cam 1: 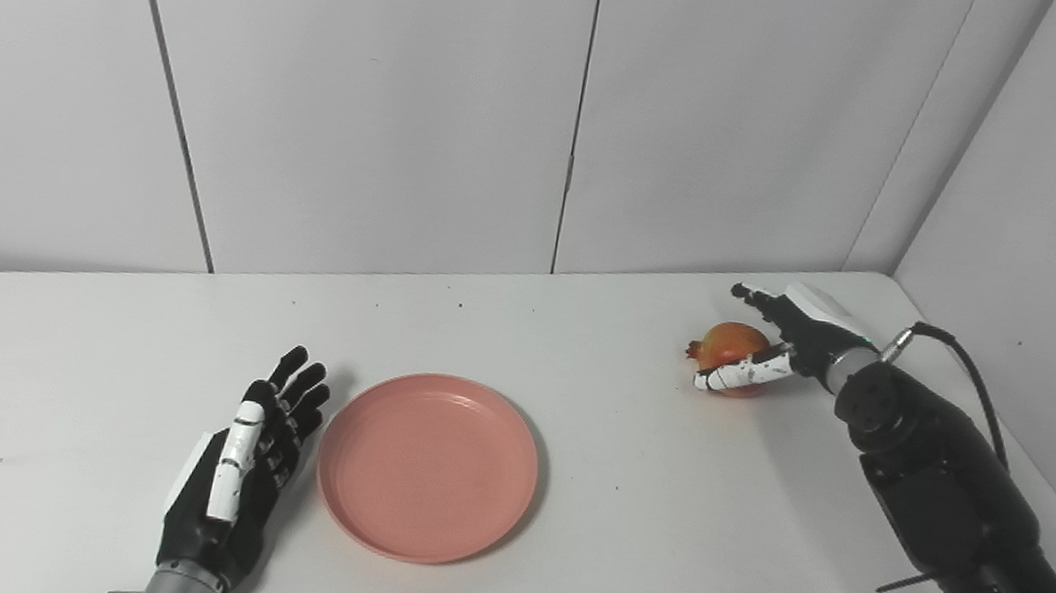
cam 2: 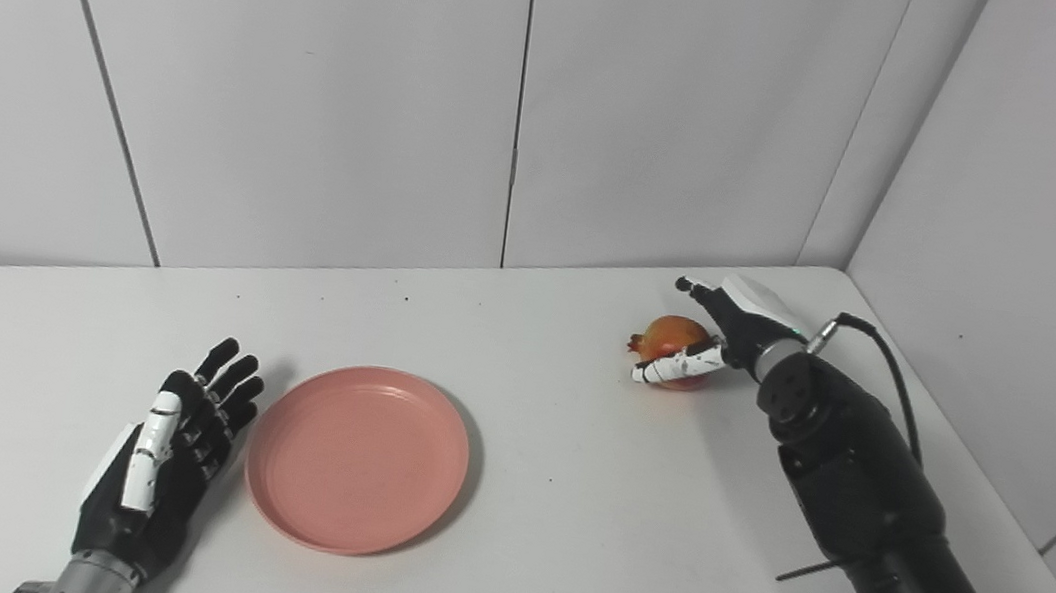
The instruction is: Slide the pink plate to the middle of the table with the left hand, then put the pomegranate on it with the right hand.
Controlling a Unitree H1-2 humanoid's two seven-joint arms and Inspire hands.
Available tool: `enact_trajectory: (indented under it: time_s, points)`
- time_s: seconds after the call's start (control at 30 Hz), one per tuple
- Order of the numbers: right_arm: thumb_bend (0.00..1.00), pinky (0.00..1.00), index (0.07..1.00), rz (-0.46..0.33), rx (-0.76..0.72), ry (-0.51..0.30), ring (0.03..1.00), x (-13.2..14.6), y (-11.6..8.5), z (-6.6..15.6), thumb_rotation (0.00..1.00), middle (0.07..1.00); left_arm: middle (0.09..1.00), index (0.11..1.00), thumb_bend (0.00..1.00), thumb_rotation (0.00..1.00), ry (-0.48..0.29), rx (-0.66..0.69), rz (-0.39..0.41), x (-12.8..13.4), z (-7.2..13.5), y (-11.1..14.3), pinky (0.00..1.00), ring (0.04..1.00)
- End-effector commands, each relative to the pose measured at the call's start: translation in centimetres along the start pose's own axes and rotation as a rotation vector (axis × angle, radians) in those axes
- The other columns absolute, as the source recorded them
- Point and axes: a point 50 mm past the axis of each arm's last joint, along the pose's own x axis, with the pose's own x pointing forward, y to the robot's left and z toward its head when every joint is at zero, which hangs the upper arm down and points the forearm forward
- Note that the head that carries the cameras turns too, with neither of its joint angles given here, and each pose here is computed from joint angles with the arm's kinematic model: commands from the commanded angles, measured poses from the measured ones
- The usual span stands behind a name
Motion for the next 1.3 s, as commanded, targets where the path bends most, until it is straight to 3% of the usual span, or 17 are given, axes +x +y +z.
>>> enact_trajectory:
  time_s: [0.0,0.17,0.47,0.6,0.67,0.73,0.8,0.87,1.0,1.1,1.27]
  points:
    - [1.00,0.86,0.923,-0.077,-0.018,-0.061,0.926,0.0,-3.1,1.7,0.36,0.937,0.956,0.943,0.50,1.00,0.075,0.000,0.024,-1.8,-1.7,1.2,1.00,0.961]
    - [1.00,0.85,0.912,-0.081,-0.016,-0.067,0.920,0.0,-3.1,1.9,0.34,0.932,0.956,0.943,0.49,1.00,0.074,0.000,0.022,-1.8,-1.7,1.3,1.00,0.962]
    - [0.95,0.77,0.832,-0.056,-0.029,-0.061,0.815,0.0,-3.2,2.1,0.27,0.829,0.955,0.942,0.49,1.00,0.077,0.004,0.019,-1.8,-1.7,1.3,0.99,0.960]
    - [0.92,0.64,0.731,-0.044,-0.041,-0.052,0.690,0.0,-3.1,2.1,0.14,0.726,0.953,0.941,0.49,1.00,0.078,0.006,0.016,-1.9,-1.7,1.2,0.99,0.956]
    - [0.91,0.63,0.715,-0.041,-0.054,-0.047,0.672,0.1,-2.9,2.0,0.12,0.711,0.952,0.940,0.49,1.00,0.079,0.006,0.015,-1.9,-1.7,1.2,0.98,0.954]
    - [0.87,0.59,0.663,-0.042,-0.065,-0.046,0.625,0.1,-2.8,1.9,0.06,0.662,0.952,0.942,0.50,1.00,0.080,0.006,0.015,-1.9,-1.7,1.2,0.98,0.955]
    - [0.58,0.50,0.529,-0.045,-0.066,-0.046,0.536,0.1,-2.7,1.9,0.07,0.559,0.951,0.940,0.49,1.00,0.082,0.007,0.017,-1.9,-1.7,1.2,0.98,0.954]
    - [0.54,0.43,0.513,-0.056,-0.066,-0.050,0.471,0.0,-2.7,1.8,0.01,0.483,0.949,0.938,0.49,1.00,0.082,0.006,0.018,-1.9,-1.7,1.2,0.98,0.953]
    - [0.53,0.39,0.495,-0.099,-0.045,-0.076,0.449,-0.1,-2.8,1.9,0.00,0.479,0.950,0.942,0.49,1.00,0.082,0.007,0.016,-1.9,-1.7,1.2,0.98,0.954]
    - [0.52,0.44,0.468,-0.151,-0.031,-0.098,0.509,-0.5,-3.1,2.2,0.00,0.528,0.949,0.941,0.49,1.00,0.080,0.006,0.018,-1.8,-1.7,1.2,0.98,0.953]
    - [0.53,0.43,0.492,-0.214,-0.021,-0.122,0.496,-1.6,-4.0,3.1,0.00,0.484,0.950,0.941,0.49,1.00,0.081,0.002,0.019,-1.8,-1.8,1.2,0.98,0.953]
